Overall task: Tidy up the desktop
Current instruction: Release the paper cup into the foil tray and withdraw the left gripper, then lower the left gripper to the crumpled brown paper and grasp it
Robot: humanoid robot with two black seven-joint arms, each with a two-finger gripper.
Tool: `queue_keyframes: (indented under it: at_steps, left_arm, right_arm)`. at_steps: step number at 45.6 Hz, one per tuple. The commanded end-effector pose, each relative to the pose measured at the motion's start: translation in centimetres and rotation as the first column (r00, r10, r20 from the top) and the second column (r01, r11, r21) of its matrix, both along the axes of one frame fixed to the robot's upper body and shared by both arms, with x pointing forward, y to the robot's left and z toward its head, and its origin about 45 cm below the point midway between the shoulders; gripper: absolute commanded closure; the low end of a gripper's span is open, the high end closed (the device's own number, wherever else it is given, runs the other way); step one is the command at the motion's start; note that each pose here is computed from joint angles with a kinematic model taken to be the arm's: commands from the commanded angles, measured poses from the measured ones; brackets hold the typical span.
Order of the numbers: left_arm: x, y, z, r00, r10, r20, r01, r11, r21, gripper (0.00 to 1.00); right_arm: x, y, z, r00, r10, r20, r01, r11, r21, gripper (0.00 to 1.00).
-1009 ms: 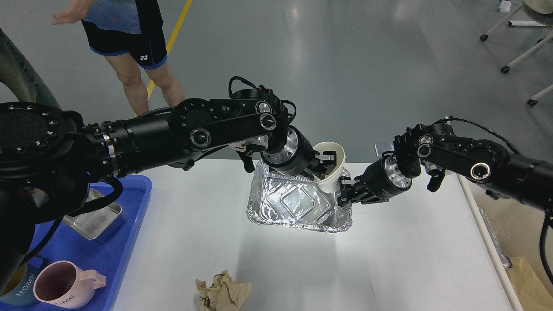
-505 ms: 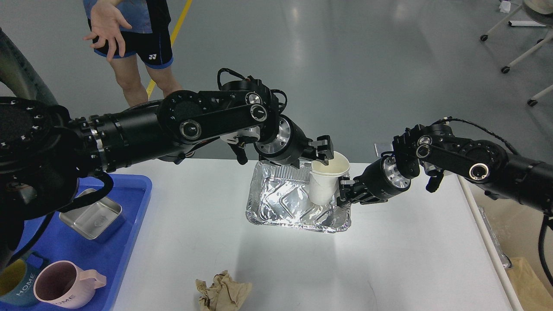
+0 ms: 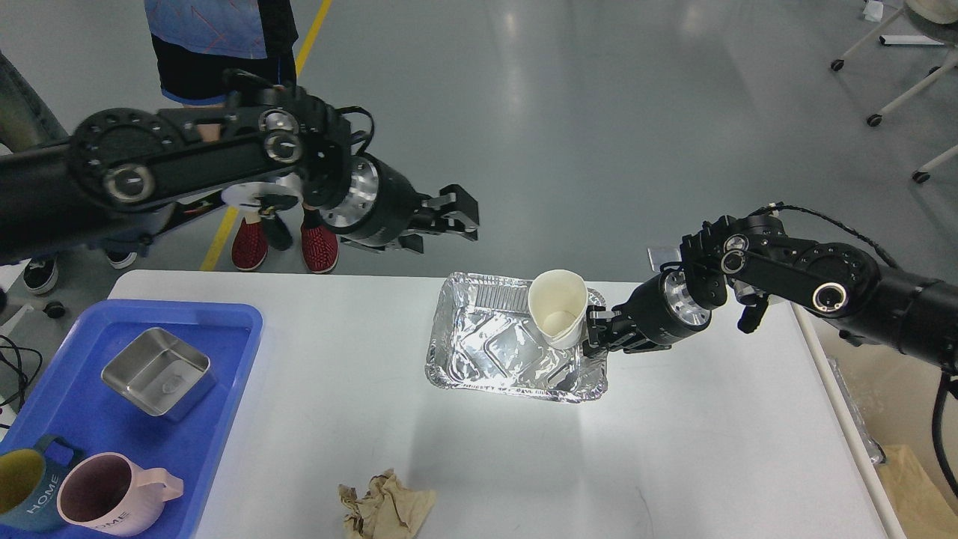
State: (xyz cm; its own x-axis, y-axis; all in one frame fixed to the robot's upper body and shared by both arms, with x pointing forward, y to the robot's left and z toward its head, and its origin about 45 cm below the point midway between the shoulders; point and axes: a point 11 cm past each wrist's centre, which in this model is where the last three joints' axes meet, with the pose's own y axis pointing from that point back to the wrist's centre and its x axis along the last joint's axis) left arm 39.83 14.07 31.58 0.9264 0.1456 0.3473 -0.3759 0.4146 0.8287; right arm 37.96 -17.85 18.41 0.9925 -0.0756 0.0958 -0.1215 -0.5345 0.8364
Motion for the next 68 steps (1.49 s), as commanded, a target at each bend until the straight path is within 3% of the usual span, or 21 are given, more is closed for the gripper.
queue_keyframes:
  at_steps: [1, 19, 31, 43, 56, 68]
  left_arm:
    - [-1.5, 6.2, 0.1, 0.997, 0.08, -0.015, -0.08, 0.997, 0.007, 0.26]
    - [-7.4, 16.5, 2.7, 0.984, 0.166, -0.072, -0.172, 0.981, -0.092, 0.26]
    - [-9.1, 20.1, 2.7, 0.97, 0.213, -0.114, -0.222, 0.972, -0.08, 0.26]
    - [-9.8, 19.2, -1.9, 0.95, 0.237, -0.203, -0.253, 0.966, -0.06, 0.26]
    - [-12.8, 12.9, -12.3, 0.897, 0.224, -0.382, -0.26, 0.964, -0.045, 0.26]
    - [-14.9, 10.5, -18.5, 0.881, 0.208, -0.426, -0.234, 0.972, -0.01, 0.26]
  right_arm:
    - [-0.1, 0.6, -0.1, 1.0, 0.01, -0.004, -0.01, 1.0, 0.007, 1.0]
    - [-0.2, 0.7, -0.3, 1.0, 0.013, -0.006, -0.013, 1.0, 0.006, 1.0]
    - [-0.2, 0.8, -0.3, 1.0, 0.011, -0.004, -0.011, 1.0, 0.007, 1.0]
    - [-0.4, 1.0, -0.7, 1.0, 0.01, -0.009, -0.01, 1.0, 0.01, 1.0]
    - [-0.4, 0.9, -0.7, 1.0, 0.009, -0.008, -0.009, 1.0, 0.008, 1.0]
    - [-1.0, 0.5, -1.6, 0.999, 0.0, -0.032, 0.0, 1.0, 0.007, 1.0]
